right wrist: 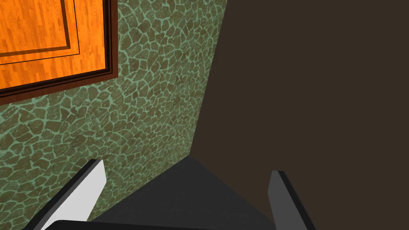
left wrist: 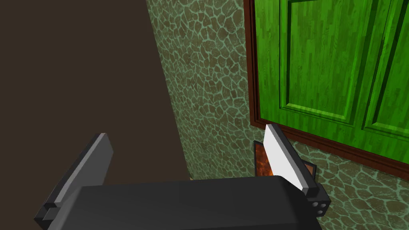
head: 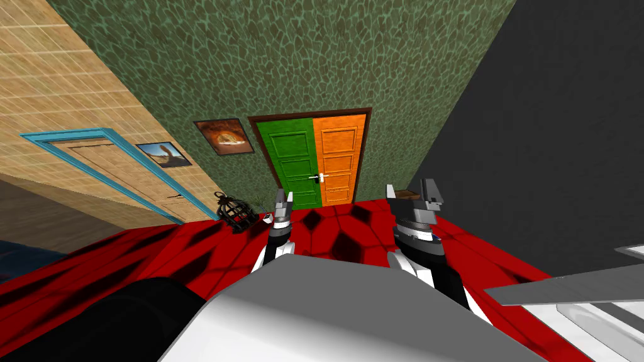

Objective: Pull the door open

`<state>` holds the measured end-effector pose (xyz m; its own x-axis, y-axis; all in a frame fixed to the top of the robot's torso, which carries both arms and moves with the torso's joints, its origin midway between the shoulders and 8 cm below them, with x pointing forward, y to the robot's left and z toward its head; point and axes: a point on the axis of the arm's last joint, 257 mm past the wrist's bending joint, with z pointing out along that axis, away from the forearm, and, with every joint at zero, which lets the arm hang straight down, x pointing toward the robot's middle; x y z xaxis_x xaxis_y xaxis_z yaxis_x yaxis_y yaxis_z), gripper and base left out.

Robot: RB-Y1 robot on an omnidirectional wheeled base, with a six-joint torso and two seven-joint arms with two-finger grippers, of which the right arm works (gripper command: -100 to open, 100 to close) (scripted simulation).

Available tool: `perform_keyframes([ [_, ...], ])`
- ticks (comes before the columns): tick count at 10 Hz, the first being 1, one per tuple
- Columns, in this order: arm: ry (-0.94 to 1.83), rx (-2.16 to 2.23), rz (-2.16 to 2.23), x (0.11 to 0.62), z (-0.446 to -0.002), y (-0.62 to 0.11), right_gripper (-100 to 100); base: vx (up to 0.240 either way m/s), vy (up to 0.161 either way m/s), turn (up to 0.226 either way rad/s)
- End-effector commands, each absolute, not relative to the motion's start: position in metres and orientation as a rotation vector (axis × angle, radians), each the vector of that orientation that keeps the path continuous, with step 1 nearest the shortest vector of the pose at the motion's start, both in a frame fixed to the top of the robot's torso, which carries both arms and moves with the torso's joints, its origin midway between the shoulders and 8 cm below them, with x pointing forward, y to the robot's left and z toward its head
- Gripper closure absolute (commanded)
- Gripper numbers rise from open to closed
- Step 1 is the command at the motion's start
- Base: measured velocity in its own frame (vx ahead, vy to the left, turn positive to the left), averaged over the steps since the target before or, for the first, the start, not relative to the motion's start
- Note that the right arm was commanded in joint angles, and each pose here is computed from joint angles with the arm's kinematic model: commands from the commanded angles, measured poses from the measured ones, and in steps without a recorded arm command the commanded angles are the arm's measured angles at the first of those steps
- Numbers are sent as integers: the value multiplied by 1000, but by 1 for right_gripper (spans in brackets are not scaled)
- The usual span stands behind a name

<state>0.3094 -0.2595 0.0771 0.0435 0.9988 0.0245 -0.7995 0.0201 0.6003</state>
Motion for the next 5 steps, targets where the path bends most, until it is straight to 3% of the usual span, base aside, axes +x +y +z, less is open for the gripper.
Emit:
perform_keyframes([
  [1,499,541,1466,318,68,-262,-100,51,19,104],
  [5,565,573,1433,339,44,-270,-100,116,45,109],
])
